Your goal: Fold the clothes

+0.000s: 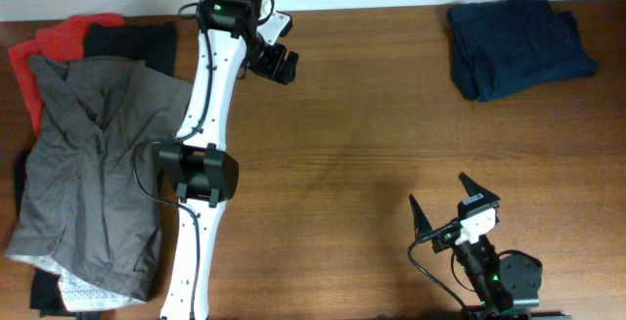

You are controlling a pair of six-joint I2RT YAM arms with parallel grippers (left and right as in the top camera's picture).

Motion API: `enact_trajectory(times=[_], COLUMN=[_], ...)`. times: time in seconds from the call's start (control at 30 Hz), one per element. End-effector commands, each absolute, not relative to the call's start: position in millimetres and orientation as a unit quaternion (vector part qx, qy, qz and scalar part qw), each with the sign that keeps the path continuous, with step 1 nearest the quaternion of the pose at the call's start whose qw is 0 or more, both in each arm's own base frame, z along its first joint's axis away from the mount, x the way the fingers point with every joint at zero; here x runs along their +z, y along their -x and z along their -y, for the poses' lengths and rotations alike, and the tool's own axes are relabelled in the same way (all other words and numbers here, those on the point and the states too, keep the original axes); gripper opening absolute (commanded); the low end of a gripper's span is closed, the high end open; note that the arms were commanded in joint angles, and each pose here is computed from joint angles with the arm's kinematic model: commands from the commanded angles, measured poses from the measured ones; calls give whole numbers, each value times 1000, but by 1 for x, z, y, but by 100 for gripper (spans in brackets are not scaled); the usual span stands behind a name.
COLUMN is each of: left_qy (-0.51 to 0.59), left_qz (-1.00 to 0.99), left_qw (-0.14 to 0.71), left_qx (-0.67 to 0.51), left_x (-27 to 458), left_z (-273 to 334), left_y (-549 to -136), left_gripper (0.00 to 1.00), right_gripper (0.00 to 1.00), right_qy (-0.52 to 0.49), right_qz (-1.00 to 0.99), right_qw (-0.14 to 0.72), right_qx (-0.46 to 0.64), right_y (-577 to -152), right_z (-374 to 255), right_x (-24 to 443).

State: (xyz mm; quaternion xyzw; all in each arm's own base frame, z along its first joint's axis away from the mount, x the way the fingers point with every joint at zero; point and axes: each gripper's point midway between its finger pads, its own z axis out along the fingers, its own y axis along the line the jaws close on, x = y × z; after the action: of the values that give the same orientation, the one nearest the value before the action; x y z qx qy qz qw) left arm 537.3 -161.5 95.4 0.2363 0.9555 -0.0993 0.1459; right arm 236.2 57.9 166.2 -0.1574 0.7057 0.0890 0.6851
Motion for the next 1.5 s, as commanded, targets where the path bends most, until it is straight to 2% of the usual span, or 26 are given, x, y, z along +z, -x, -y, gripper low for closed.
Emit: enact_trajectory(times=[0.0,0.2,0.3,0.37,0.5,0.6,0.73,0.97,1.17,1.27,1.4,1.47], left_qy=[-241,-239,-253,-280,-295,-292,-291,-288,-286,-284,-272,-232], left_qz=[-950,-952,-941,-913,-869,-860,-864,-861,-836,-823,-808,-801], left_qw=[175,175,211,286,388,409,403,413,462,484,514,542], left_qx=[-95,-79,-79,-85,-84,-86,-81,-77,-84,-92,-97,-108], left_x=[121,120,133,163,222,250,283,303,281,250,217,199], left_z=[162,157,175,210,243,241,226,202,182,167,151,135], left_y=[-540,-542,-551,-568,-584,-578,-546,-487,-427,-381,-342,-325], left_gripper=[99,99,99,99,99,99,99,99,99,99,99,99], right_gripper=[99,99,99,99,99,99,99,99,99,99,99,99], right_qy=[154,154,154,154,154,154,154,154,154,154,154,154], right_qz=[-706,-706,-706,-706,-706,-706,-706,-706,-706,-706,-706,-706], right_qw=[685,685,685,685,685,685,685,685,685,685,685,685], right_qx=[91,91,91,91,91,91,91,91,91,91,91,91], right_y=[-236,-236,-236,-236,-236,-236,-236,-236,-236,-236,-236,-236], right_z=[-58,-58,-58,-58,-58,-58,-58,-58,-58,-58,-58,-58], right_x=[164,164,164,164,164,164,164,164,164,164,164,164])
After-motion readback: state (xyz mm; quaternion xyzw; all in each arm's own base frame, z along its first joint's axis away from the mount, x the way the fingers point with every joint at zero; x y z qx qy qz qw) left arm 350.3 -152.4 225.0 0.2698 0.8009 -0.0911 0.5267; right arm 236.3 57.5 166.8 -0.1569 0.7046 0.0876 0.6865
